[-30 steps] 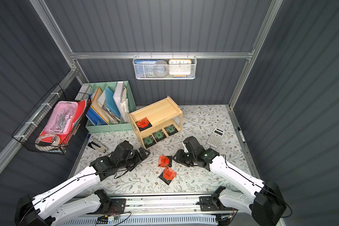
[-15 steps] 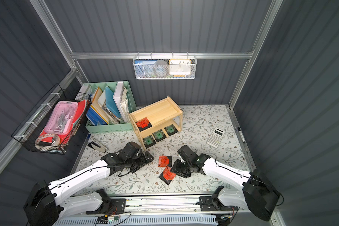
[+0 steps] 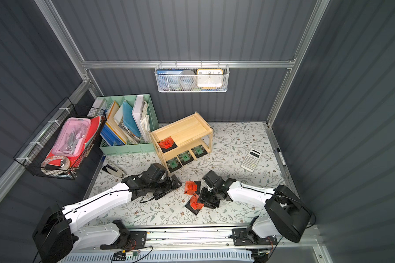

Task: Place the tea bags on the shelf by color
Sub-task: Pick up the tea bag from the center of the board.

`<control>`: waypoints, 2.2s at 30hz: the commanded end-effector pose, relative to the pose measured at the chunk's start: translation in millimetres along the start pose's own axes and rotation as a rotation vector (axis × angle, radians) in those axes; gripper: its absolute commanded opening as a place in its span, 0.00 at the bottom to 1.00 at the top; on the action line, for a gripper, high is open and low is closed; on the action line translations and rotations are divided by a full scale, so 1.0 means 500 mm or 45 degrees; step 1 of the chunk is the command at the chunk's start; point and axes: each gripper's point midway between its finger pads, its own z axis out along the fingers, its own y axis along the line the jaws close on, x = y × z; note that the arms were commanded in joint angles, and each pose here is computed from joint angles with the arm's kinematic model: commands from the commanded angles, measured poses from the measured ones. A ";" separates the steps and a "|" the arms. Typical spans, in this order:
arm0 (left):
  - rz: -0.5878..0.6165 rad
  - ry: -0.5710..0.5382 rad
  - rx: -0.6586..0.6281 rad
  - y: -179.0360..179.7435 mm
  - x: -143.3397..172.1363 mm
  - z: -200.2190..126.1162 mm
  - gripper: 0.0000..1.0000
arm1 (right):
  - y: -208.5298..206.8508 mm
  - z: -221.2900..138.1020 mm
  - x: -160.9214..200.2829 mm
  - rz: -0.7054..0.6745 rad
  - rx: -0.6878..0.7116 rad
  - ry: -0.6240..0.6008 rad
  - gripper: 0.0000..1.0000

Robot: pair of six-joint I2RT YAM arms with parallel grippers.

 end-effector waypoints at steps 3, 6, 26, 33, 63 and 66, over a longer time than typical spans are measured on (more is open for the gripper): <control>0.039 0.022 0.005 -0.010 0.001 -0.005 1.00 | -0.011 0.009 -0.004 0.022 0.053 0.002 0.47; 0.045 0.030 0.006 -0.011 0.003 -0.004 1.00 | -0.012 0.013 -0.007 0.024 0.061 -0.001 0.47; 0.061 0.118 0.044 -0.010 0.025 0.035 0.95 | 0.086 0.042 -0.046 -0.088 -0.087 0.003 0.46; 0.061 0.162 0.059 -0.011 0.035 0.062 0.91 | 0.089 0.033 -0.041 -0.104 -0.099 0.005 0.46; 0.033 0.255 0.035 0.011 0.055 0.128 0.86 | 0.076 0.057 0.006 -0.089 -0.119 0.102 0.45; 0.032 0.258 0.035 0.011 0.056 0.130 0.86 | 0.069 0.061 0.006 -0.081 -0.097 0.105 0.45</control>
